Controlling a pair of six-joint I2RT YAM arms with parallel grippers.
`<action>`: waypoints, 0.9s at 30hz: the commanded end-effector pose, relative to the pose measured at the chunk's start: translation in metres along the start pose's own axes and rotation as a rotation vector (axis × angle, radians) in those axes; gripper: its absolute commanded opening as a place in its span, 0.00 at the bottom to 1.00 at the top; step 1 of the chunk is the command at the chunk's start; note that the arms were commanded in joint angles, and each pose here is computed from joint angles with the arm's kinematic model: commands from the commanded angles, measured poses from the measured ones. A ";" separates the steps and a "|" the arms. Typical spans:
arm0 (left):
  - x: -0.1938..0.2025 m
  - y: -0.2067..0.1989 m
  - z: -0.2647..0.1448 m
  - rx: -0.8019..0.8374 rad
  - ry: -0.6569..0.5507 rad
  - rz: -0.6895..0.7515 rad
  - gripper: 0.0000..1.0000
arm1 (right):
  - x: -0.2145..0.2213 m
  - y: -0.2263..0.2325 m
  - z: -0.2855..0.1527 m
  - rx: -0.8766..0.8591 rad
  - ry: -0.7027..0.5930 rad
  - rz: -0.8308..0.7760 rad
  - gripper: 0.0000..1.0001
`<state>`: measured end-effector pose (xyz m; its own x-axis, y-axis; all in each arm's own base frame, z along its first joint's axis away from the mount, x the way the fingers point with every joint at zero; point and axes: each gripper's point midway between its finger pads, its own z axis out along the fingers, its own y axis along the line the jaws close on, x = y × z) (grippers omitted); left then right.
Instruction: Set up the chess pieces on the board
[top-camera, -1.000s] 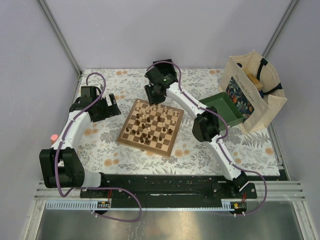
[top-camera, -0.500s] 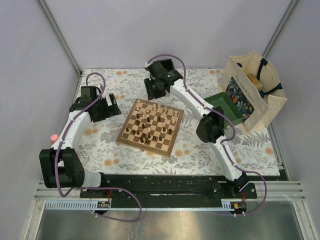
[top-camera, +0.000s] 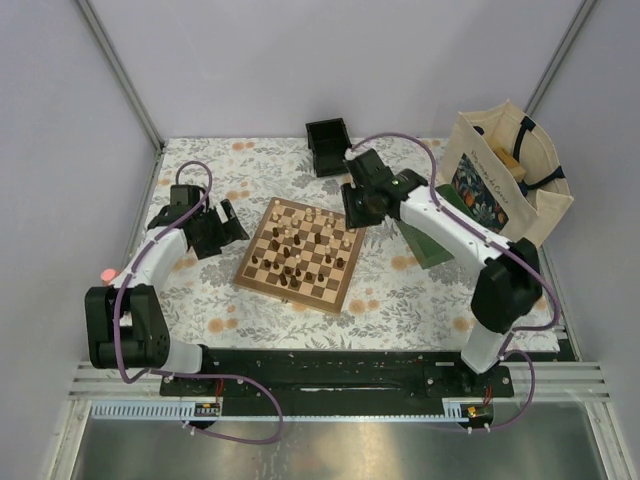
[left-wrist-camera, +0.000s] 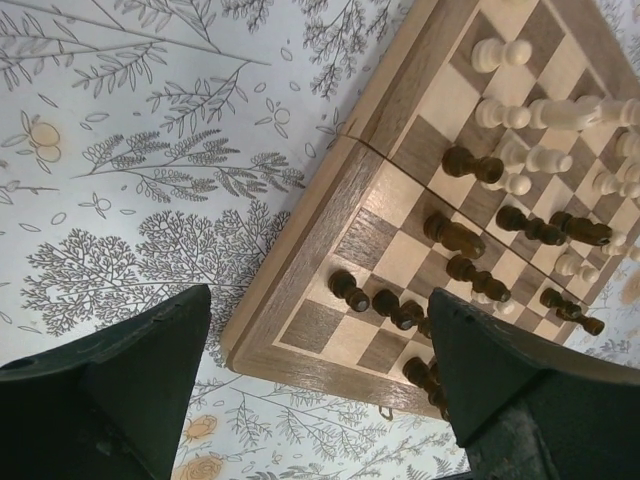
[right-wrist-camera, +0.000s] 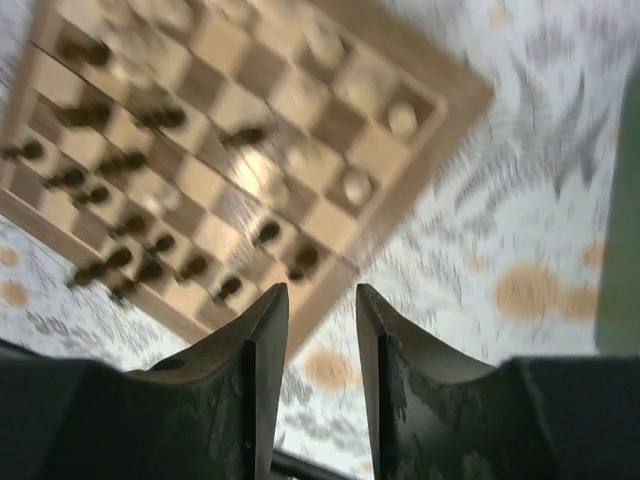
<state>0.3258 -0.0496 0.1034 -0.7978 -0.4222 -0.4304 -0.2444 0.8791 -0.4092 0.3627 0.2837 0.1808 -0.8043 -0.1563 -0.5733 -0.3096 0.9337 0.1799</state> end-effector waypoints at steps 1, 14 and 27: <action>-0.004 -0.009 0.011 0.060 -0.024 -0.034 0.87 | 0.031 -0.012 -0.015 -0.059 -0.068 0.170 0.39; -0.003 0.022 0.044 -0.090 0.032 -0.094 0.25 | 0.134 -0.017 0.035 -0.117 0.172 0.304 0.13; 0.028 0.024 0.067 -0.054 0.143 -0.093 0.21 | 0.162 -0.041 0.061 -0.056 0.232 0.319 0.12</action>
<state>0.3275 -0.0455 0.0212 -0.8377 -0.4876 -0.2462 -0.3958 0.8524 -0.3416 0.2671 0.2397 0.0350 -0.9597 0.0430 -0.2777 -0.0564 0.9386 0.3403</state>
